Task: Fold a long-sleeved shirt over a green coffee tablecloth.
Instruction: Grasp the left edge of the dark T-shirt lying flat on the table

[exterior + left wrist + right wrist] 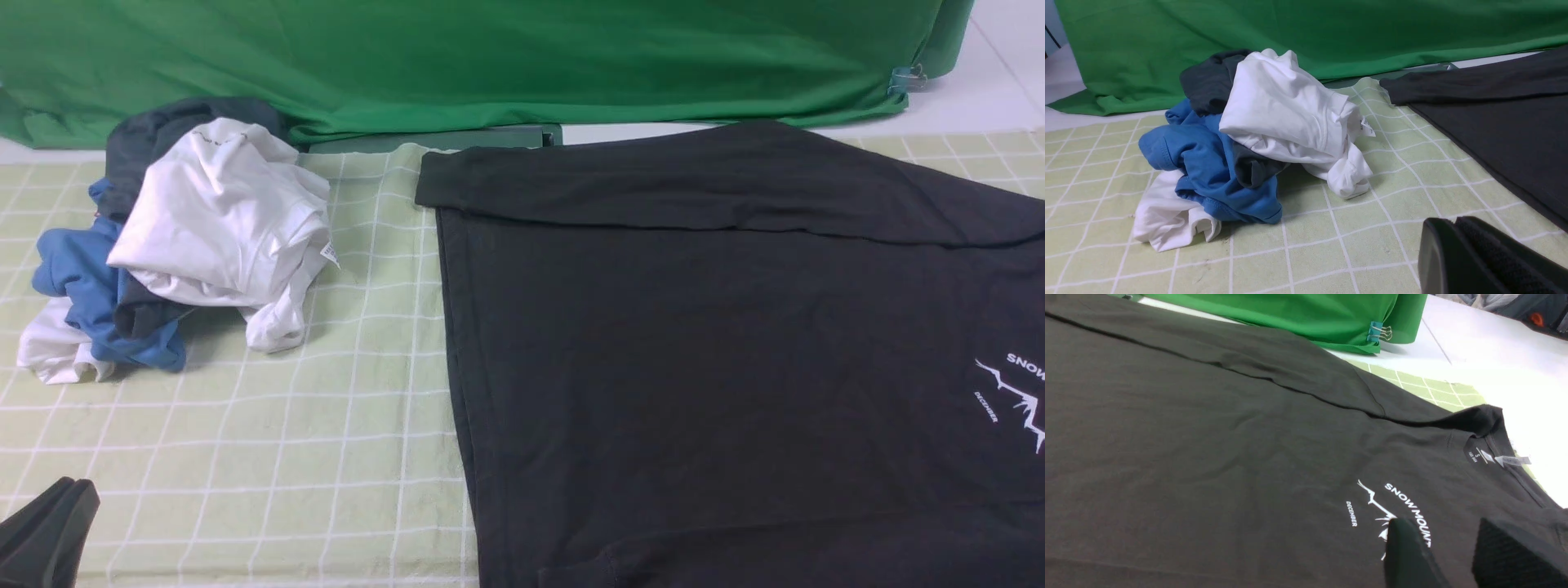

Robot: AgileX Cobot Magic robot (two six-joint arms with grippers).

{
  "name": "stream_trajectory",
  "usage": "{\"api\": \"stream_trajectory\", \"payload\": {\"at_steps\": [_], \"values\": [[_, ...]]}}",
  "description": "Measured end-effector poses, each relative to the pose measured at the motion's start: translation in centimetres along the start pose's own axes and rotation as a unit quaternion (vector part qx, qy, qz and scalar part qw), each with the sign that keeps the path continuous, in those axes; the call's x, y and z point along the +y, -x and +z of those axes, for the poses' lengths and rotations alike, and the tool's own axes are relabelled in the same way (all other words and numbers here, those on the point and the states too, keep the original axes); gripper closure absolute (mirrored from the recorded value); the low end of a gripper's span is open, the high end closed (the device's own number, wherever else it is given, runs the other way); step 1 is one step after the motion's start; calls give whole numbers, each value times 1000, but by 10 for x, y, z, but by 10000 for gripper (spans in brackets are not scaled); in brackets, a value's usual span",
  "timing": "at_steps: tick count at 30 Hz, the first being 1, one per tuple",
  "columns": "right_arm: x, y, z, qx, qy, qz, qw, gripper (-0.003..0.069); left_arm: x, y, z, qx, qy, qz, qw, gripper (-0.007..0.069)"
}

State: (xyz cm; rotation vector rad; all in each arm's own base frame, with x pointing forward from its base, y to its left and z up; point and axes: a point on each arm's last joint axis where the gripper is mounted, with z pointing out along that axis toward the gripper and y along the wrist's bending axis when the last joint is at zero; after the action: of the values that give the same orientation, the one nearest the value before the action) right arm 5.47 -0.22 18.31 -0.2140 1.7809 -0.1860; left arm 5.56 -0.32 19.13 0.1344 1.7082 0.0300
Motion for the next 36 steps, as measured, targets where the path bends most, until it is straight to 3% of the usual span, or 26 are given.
{"api": "stream_trajectory", "payload": {"at_steps": [36], "values": [[0, 0, 0, 0, 0, 0, 1000, 414, 0, 0, 0, 0, 2, 8, 1000, 608]]}}
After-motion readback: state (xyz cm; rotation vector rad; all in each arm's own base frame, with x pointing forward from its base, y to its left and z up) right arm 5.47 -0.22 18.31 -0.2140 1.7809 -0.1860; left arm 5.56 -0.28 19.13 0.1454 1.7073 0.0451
